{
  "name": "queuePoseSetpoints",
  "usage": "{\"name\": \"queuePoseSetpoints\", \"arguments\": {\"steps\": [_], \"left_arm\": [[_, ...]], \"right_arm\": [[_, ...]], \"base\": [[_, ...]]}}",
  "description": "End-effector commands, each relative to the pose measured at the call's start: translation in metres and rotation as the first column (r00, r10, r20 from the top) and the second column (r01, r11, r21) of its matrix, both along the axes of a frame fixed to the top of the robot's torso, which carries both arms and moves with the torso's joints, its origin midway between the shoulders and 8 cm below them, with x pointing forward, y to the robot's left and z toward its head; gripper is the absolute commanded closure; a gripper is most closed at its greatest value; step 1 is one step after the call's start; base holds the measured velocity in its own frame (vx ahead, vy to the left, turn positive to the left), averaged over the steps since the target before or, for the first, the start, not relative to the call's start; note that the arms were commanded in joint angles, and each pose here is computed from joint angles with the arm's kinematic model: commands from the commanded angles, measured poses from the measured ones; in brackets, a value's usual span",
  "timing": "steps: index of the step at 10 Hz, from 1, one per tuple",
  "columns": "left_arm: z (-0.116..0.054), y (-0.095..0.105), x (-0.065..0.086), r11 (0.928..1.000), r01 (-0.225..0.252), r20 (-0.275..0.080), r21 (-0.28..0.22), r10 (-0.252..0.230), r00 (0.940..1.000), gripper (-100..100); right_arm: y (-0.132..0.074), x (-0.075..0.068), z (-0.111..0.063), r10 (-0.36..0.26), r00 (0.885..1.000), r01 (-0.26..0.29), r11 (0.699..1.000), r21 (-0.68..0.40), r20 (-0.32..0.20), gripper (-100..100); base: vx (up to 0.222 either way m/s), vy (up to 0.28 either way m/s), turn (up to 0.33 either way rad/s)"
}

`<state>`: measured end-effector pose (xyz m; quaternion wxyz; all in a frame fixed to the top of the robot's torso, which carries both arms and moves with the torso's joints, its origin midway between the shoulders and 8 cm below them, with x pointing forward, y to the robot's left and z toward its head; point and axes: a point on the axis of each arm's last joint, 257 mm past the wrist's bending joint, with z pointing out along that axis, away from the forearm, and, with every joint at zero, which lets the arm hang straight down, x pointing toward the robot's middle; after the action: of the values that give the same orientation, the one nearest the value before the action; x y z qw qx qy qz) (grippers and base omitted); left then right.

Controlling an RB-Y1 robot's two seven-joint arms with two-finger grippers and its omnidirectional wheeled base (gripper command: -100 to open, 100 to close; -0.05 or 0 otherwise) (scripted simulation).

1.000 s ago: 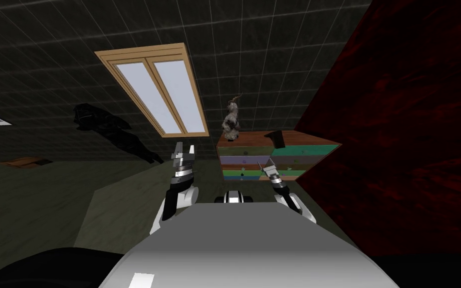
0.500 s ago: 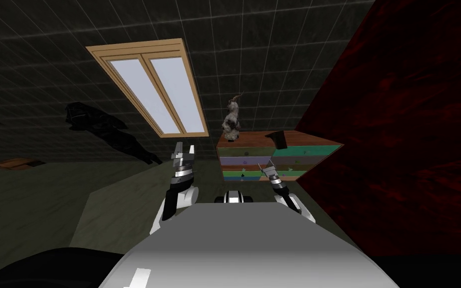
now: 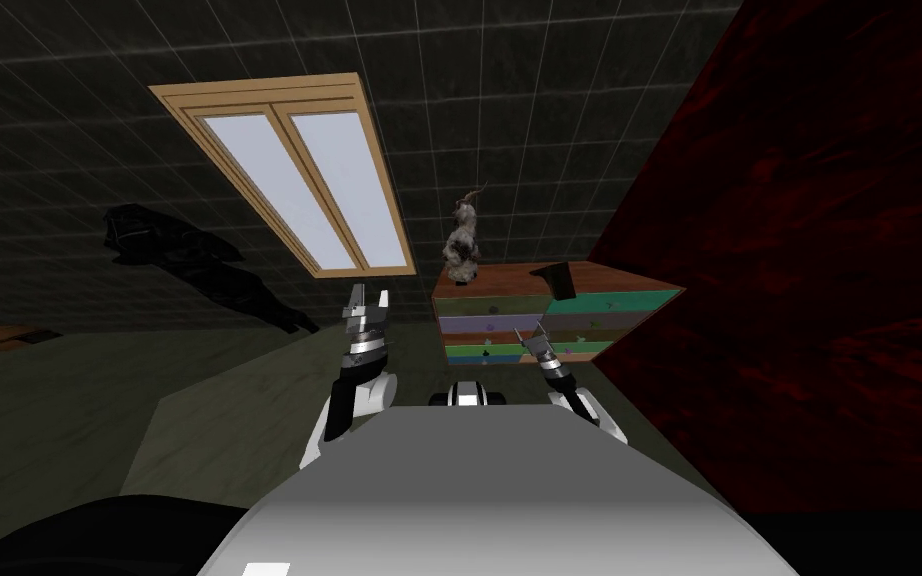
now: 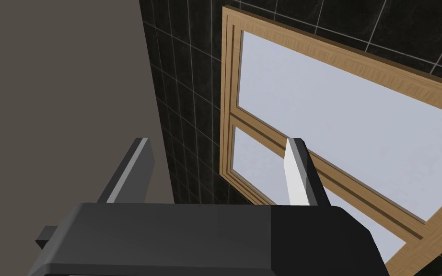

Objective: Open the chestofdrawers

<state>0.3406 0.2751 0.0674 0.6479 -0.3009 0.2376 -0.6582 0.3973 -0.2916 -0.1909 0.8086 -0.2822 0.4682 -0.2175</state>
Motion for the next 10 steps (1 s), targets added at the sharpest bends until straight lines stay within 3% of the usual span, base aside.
{"name": "queuePoseSetpoints", "arguments": {"steps": [1,3,4,6,10], "left_arm": [[0.0,0.0,0.0,1.0,0.0,0.0,0.0,0.0,1.0,0],[0.0,0.0,0.0,1.0,0.0,0.0,0.0,0.0,1.0,0],[0.0,0.0,0.0,1.0,0.0,0.0,0.0,0.0,1.0,0],[0.0,0.0,0.0,1.0,0.0,0.0,0.0,0.0,1.0,0],[0.0,0.0,0.0,1.0,0.0,0.0,0.0,0.0,1.0,0]], "right_arm": [[0.001,0.0,-0.012,-0.024,1.0,0.024,0.997,-0.067,0.006,-100],[0.001,0.0,-0.012,-0.045,0.999,0.047,0.992,-0.115,0.022,-100],[0.002,0.0,-0.022,-0.05,0.999,0.052,0.989,-0.138,0.018,-100],[0.002,0.0,-0.022,-0.068,0.997,0.073,0.981,-0.181,0.034,-100],[0.006,0.0,-0.041,-0.095,0.994,0.103,0.959,-0.263,0.044,-100]], "base": [[0.049,0.026,-0.066],[0.041,0.019,-0.021],[0.051,0.009,-0.058],[0.048,0.012,-0.026],[0.048,0.016,-0.041]]}}
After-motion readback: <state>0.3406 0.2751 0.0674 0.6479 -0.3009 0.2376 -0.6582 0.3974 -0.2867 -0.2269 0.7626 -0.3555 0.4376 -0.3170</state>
